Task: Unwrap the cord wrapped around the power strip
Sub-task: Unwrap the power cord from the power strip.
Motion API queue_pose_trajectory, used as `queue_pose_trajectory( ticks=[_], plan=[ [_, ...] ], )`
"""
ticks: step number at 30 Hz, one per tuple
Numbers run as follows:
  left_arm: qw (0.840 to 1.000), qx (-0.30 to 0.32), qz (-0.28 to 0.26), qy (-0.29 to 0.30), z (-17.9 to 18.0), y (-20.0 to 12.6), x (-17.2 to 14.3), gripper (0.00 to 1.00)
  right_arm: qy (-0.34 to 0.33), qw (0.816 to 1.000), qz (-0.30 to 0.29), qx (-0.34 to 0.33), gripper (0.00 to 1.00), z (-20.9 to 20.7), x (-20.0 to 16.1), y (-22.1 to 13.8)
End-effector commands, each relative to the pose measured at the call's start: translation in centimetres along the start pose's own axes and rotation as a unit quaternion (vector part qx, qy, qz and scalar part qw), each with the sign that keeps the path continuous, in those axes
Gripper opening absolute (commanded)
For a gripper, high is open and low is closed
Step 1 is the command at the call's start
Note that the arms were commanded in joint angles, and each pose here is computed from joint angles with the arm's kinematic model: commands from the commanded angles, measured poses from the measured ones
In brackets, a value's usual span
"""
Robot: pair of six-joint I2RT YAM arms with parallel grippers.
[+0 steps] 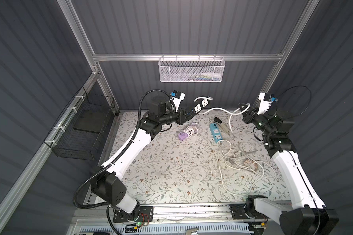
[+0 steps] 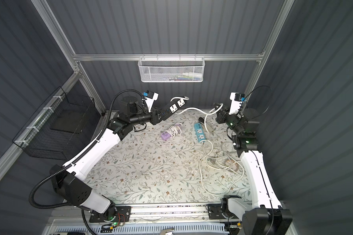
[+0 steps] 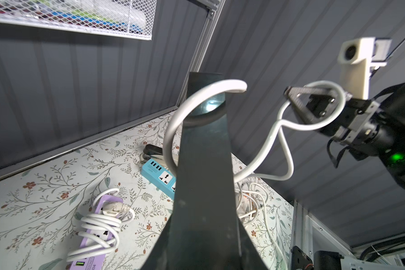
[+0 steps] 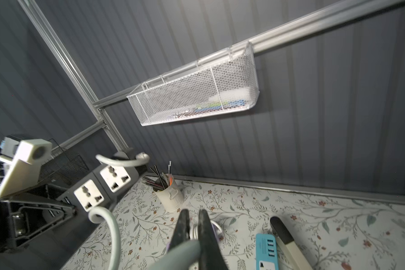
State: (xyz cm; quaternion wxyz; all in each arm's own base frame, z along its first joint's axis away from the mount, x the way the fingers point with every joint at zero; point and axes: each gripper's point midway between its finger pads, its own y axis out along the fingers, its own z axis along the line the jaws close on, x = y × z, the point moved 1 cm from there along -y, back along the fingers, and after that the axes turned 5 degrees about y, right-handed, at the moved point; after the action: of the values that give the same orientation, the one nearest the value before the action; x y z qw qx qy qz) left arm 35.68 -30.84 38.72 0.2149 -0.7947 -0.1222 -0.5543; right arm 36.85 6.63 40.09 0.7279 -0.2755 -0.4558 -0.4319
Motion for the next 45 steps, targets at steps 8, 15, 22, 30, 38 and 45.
queue_pose_trajectory(
  ticks=[8, 15, 22, 30, 38, 45],
  plan=[
    [0.996, -0.067, -0.058, 0.024, -3.3, -1.7, 3.6, 0.0, 0.064, 0.99, 0.105, -0.063, 0.0, -5.9, -10.6, 3.1],
    [0.985, -0.169, -0.039, 0.017, -7.4, -0.3, 2.7, 0.0, 0.07, 0.987, 0.131, -0.066, 0.0, -7.0, -12.7, 8.9],
    [0.971, -0.239, 0.003, 0.006, -10.4, 1.8, 0.2, 0.0, 0.072, 0.99, 0.113, -0.044, 0.0, -7.1, -8.8, 13.8],
    [0.966, -0.25, 0.057, -0.03, -9.6, 5.3, -4.1, 0.0, 0.048, 0.998, 0.044, -0.011, 0.0, -4.8, 1.8, 13.7],
    [0.979, -0.168, 0.112, -0.037, -5.8, 8.0, -7.5, 0.0, 0.033, 0.999, -0.031, -0.021, 0.0, -3.7, 9.9, 6.2],
    [0.994, -0.049, 0.1, -0.014, -1.2, 6.5, -6.2, 0.0, 0.054, 0.99, -0.051, -0.121, 0.0, -6.9, 8.6, -1.6]
  ],
)
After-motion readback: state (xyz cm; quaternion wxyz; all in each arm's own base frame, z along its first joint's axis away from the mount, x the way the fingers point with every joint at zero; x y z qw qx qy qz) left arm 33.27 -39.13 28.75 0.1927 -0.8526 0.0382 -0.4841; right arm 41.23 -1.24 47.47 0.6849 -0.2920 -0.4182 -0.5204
